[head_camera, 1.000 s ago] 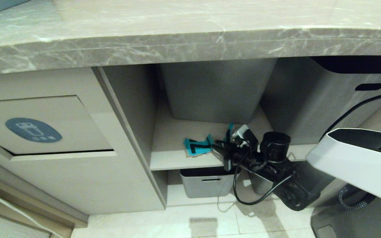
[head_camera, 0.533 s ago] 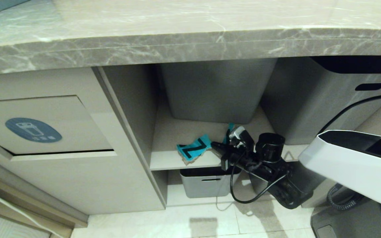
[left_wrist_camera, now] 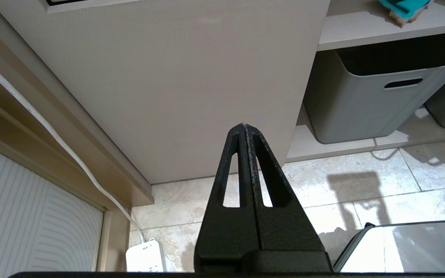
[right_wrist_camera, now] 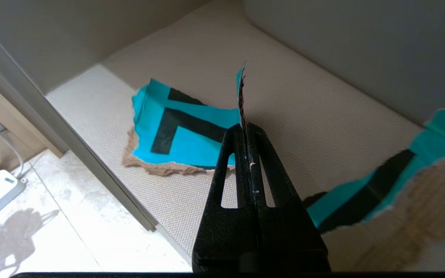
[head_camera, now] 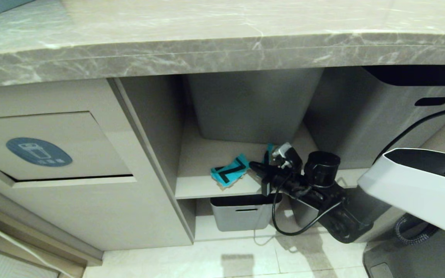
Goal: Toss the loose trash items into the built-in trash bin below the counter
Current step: Pick up the garbage
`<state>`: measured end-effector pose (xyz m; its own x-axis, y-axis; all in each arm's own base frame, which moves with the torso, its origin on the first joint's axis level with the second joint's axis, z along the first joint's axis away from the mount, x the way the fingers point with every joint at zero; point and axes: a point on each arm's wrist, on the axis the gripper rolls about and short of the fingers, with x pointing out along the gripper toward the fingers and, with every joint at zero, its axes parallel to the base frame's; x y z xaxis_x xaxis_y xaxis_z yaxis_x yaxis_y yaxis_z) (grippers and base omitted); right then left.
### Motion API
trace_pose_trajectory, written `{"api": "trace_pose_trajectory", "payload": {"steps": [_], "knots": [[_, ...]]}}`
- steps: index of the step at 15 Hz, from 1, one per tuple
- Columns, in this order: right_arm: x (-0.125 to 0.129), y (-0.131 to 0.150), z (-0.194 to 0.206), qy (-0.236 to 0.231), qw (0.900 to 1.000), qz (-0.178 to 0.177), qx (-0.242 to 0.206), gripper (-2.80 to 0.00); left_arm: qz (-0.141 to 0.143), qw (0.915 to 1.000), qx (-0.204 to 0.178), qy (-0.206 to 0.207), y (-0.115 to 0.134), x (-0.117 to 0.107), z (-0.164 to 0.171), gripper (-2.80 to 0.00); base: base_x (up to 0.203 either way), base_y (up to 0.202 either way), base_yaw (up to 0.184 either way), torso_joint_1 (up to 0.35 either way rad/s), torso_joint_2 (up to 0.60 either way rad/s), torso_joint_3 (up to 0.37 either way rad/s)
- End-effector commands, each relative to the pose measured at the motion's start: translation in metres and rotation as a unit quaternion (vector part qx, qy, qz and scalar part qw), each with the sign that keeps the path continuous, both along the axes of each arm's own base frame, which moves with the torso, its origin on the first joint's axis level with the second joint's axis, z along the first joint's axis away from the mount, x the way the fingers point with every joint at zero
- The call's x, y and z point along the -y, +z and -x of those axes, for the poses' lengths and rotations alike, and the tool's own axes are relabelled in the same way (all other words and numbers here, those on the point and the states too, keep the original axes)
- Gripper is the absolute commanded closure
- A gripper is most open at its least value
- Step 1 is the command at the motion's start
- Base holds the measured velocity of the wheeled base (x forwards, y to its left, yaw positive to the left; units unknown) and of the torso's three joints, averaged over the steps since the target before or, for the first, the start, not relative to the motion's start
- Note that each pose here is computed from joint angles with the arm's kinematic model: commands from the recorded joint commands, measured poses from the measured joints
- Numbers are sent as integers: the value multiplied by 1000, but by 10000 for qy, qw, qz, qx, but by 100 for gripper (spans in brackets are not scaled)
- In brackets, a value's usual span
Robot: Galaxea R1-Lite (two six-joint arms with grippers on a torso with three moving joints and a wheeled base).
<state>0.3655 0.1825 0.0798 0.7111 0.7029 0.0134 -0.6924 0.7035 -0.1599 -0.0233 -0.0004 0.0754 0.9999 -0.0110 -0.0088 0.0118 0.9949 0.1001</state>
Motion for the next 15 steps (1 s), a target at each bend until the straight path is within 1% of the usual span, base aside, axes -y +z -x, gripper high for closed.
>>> {"api": "trace_pose_trajectory", "payload": {"steps": [1, 3, 6, 9, 11, 13, 15], "knots": [[3, 11, 7, 13, 9999, -63, 79, 0, -4, 10000, 0, 1, 0, 0, 0, 0, 0, 0, 0, 0, 0, 0], [7, 14, 14, 4, 9999, -112, -21, 0, -4, 10000, 0, 1, 0, 0, 0, 0, 0, 0, 0, 0, 0, 0], [13, 17, 26, -159, 9997, -193, -49, 0, -4, 10000, 6, 1, 0, 0, 0, 0, 0, 0, 0, 0, 0, 0], [18, 30, 34, -252, 9991, -338, -31, 0, -4, 10000, 6, 1, 0, 0, 0, 0, 0, 0, 0, 0, 0, 0], [24, 36, 48, -241, 9987, -428, -156, 0, -4, 10000, 4, 1, 0, 0, 0, 0, 0, 0, 0, 0, 0, 0], [28, 40, 59, -191, 9955, -823, -433, 0, -4, 10000, 5, 1, 0, 0, 0, 0, 0, 0, 0, 0, 0, 0], [32, 42, 69, -192, 9948, -865, -499, 0, -4, 10000, 0, 1, 0, 0, 0, 0, 0, 0, 0, 0, 0, 0]]}}
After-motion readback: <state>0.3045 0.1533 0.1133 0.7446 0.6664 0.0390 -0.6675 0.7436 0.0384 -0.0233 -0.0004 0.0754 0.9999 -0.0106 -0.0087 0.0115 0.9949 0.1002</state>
